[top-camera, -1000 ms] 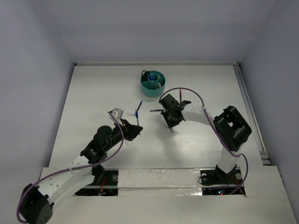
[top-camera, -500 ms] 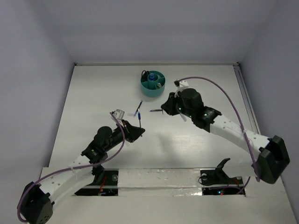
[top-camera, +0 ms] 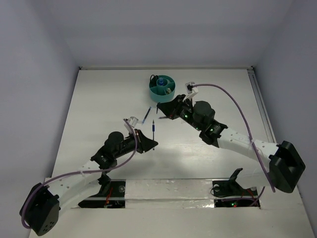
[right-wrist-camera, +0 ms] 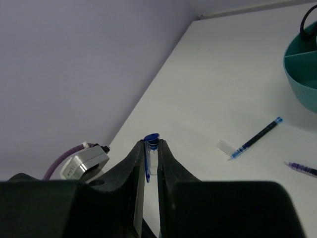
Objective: Sort the stationery into containers
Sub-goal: Close the pen cap on the pen.
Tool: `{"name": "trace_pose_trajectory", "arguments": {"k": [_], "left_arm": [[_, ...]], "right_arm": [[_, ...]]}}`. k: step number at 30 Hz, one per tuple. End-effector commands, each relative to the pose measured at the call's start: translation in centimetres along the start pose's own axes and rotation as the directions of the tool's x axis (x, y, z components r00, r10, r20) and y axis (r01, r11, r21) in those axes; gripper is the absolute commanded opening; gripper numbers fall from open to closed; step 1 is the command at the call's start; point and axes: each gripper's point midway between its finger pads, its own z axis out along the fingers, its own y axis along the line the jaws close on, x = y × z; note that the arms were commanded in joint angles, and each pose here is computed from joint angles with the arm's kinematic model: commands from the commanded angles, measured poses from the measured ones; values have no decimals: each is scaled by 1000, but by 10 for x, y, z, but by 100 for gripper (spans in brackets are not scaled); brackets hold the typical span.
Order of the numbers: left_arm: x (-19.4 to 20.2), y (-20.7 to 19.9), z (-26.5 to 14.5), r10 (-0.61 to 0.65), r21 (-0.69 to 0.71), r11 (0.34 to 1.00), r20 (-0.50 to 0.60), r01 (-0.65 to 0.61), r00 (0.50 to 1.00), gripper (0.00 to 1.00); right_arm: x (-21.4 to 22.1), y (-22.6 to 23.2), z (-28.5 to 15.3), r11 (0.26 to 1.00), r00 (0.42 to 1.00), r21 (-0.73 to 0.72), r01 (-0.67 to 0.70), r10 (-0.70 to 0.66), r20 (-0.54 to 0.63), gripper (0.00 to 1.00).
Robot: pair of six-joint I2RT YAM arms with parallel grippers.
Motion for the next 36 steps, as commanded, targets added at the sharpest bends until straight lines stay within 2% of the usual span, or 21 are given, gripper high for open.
{"name": "trace_pose_trajectory", "arguments": {"k": [1, 11, 22, 36], "left_arm": [[-29, -35, 2, 40, 110, 993, 61, -47, 997, 0], [-31, -40, 0, 56, 127, 990, 63, -64, 996, 0], [-42, -42, -3, 61, 110, 991, 116, -74, 991, 0], [-40, -35, -1, 62, 84, 994, 113, -72, 992, 0]], "right_arm": [[-14, 32, 9, 994, 997, -105, -20, 27, 68, 0], [15, 30, 22, 992, 1000, -122, -12, 8, -30, 0], [21, 26, 18, 993, 999, -115, -23, 18, -44, 0], [14, 32, 18, 991, 999, -134, -24, 21, -24, 0]]}}
